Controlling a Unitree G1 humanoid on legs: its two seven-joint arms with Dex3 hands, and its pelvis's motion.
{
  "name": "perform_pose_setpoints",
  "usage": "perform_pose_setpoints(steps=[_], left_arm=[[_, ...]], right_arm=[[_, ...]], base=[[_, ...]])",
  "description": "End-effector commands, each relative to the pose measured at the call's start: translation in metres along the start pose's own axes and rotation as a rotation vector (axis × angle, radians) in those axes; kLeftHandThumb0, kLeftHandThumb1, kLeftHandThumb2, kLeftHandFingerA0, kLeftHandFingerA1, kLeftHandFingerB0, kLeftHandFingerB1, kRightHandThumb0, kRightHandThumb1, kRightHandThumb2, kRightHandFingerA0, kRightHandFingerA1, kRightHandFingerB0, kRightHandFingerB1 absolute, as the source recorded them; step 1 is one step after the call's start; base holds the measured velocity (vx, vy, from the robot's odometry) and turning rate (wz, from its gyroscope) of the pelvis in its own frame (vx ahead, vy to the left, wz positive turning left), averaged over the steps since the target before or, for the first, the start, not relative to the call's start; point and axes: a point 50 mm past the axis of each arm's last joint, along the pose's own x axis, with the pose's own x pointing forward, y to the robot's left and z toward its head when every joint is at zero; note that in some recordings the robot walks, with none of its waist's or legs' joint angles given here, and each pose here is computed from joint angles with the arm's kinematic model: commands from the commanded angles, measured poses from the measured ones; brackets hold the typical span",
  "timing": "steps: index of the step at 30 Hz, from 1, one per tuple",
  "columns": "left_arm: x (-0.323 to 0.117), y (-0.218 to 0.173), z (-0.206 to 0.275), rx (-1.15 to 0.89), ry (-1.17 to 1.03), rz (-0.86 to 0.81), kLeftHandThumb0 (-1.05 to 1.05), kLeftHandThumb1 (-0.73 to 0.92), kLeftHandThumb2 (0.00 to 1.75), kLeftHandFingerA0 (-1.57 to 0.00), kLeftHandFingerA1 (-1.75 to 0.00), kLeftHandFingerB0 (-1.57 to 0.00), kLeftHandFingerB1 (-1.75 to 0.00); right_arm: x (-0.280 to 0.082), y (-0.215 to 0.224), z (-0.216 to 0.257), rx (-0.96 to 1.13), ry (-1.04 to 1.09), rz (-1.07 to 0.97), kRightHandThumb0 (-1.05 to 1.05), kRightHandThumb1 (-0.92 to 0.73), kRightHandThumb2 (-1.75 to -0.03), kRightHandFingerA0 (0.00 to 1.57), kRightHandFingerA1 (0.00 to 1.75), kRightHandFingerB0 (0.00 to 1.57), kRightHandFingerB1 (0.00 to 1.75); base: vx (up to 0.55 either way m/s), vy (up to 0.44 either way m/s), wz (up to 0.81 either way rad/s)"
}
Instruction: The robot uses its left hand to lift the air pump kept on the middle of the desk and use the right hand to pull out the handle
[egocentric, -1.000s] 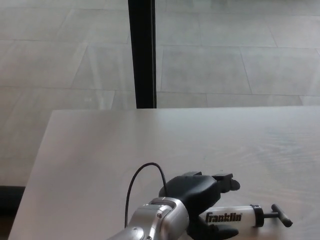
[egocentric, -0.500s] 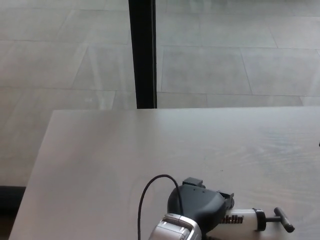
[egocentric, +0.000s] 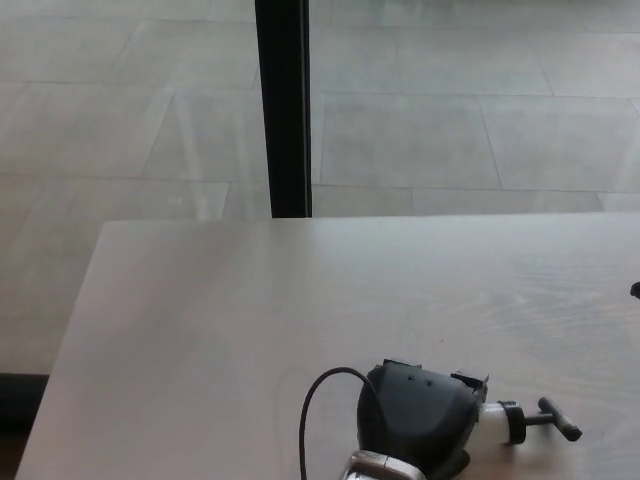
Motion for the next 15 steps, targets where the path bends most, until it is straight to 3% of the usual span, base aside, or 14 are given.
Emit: perform_pose_setpoints(steps=[1,6,7,9,10,11,13,14,15], left_arm=[[-0.023,-0.026,-0.025,0.119,-0.024,0.099,-0.24,0.64,0.70,-0.80,-1.43,-0.79,-0.67],[-0.034,-0.039,-0.037,0.139,-0.019,0.043,-0.22,0.65,0.70,-0.79,-1.48,-0.83,-0.68],[-0.042,-0.049,-0.045,0.048,0.001,0.021,-0.10,0.68,0.84,-0.97,-1.66,-0.75,-0.82],[-0.046,-0.052,-0.048,-0.055,0.022,-0.008,-0.10,0.68,0.84,-0.97,-1.66,-0.75,-0.82],[-0.048,-0.053,-0.051,-0.054,0.017,0.002,-0.15,0.68,0.85,-0.86,-1.70,-0.76,-0.86],[-0.049,-0.054,-0.054,-0.048,0.012,0.001,-0.09,0.68,0.87,-0.94,-1.69,-0.76,-0.92],[-0.049,-0.054,-0.059,-0.047,0.020,0.005,-0.16,0.67,0.91,-0.80,-1.73,-0.75,-0.93],[-0.050,-0.054,-0.060,-0.056,0.019,0.011,-0.15,0.66,0.92,-0.81,-1.74,-0.76,-0.93],[-0.049,-0.053,-0.063,-0.065,0.019,0.021,-0.08,0.64,0.96,-0.95,-1.73,-0.77,-0.96]], right_arm=[[0.002,-0.001,0.006,-0.034,0.008,-0.070,-0.28,-0.69,-0.60,0.67,0.90,0.65,0.50],[0.001,-0.001,0.006,-0.035,0.011,-0.077,-0.26,-0.69,-0.60,0.68,0.89,0.65,0.50],[0.000,0.001,0.007,-0.033,0.001,-0.068,-0.28,-0.69,-0.60,0.67,0.89,0.62,0.50],[-0.001,0.002,0.006,-0.030,-0.006,-0.061,-0.28,-0.69,-0.60,0.67,0.89,0.62,0.50],[-0.001,0.002,0.006,-0.037,-0.001,-0.060,-0.28,-0.68,-0.60,0.67,0.88,0.61,0.49],[-0.001,0.002,0.005,-0.051,-0.008,-0.060,-0.26,-0.68,-0.59,0.68,0.87,0.61,0.49],[-0.002,0.003,0.005,-0.055,-0.004,-0.059,-0.25,-0.68,-0.59,0.68,0.85,0.61,0.49],[-0.002,0.004,0.005,-0.054,-0.001,-0.058,-0.25,-0.68,-0.59,0.68,0.85,0.61,0.49],[-0.003,0.004,0.004,-0.055,0.005,-0.057,-0.27,-0.67,-0.59,0.69,0.85,0.61,0.49]], base=[[0.00,0.000,0.00],[0.00,0.000,0.00],[0.00,0.000,0.00],[0.00,0.000,0.00],[0.00,0.000,0.00],[0.00,0.000,0.00],[0.00,0.000,0.00],[0.00,0.000,0.00],[0.00,0.000,0.00]])
